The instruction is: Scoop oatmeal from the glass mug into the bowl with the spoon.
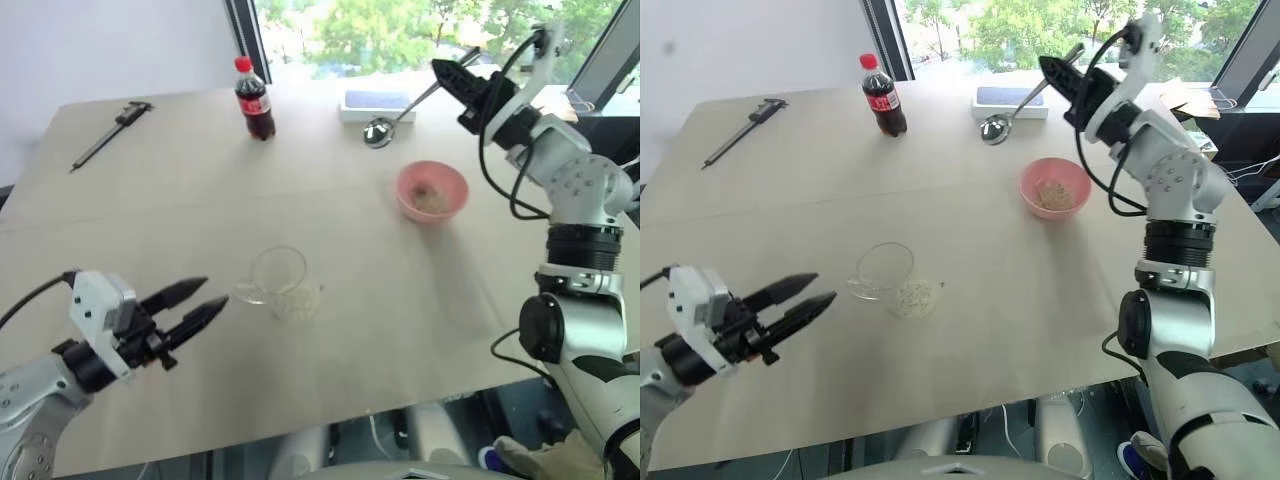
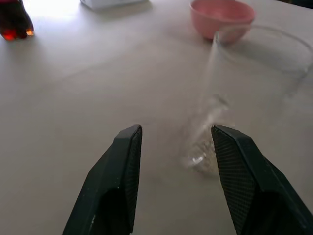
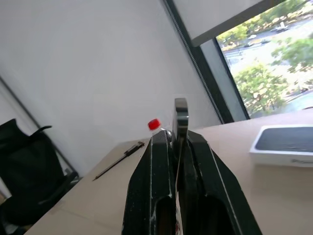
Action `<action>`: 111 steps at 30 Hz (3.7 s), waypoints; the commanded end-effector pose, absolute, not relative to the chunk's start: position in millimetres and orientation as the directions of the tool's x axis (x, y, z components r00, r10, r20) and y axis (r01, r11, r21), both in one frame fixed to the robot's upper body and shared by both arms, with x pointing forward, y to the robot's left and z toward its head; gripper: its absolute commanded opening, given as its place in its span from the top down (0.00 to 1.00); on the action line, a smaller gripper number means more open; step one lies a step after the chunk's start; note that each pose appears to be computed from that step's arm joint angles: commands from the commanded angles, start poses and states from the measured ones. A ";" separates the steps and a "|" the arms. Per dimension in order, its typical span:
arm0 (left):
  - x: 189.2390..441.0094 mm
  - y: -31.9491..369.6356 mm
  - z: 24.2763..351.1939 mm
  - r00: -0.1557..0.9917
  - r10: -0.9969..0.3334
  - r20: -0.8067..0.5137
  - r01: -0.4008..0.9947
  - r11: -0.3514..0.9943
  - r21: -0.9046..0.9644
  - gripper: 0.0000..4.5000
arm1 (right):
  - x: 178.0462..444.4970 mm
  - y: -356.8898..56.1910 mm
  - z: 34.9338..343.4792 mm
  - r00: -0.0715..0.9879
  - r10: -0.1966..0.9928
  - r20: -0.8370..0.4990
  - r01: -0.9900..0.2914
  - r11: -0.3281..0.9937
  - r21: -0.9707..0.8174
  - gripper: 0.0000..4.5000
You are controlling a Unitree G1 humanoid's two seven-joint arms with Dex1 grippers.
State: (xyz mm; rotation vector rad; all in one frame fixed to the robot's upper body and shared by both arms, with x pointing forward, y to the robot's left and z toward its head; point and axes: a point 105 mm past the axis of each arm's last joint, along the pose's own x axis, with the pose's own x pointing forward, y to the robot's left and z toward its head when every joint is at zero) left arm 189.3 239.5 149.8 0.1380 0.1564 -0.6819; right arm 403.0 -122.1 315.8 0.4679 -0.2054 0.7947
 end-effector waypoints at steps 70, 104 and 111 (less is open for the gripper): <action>385.4 191.1 203.5 0.847 -0.494 0.194 0.331 0.778 0.534 1.00 | 333.2 -19.8 328.5 0.376 0.891 0.255 -0.926 0.371 0.071 1.00; 390.0 174.1 199.8 0.835 -0.511 0.202 0.383 0.805 0.453 1.00 | 349.0 35.7 245.3 0.392 0.896 0.208 -0.834 0.441 -0.331 1.00; 389.6 170.9 197.3 0.833 -0.520 0.191 0.392 0.797 0.460 1.00 | 351.2 33.1 218.0 0.401 0.909 0.110 -0.860 0.415 -0.297 1.00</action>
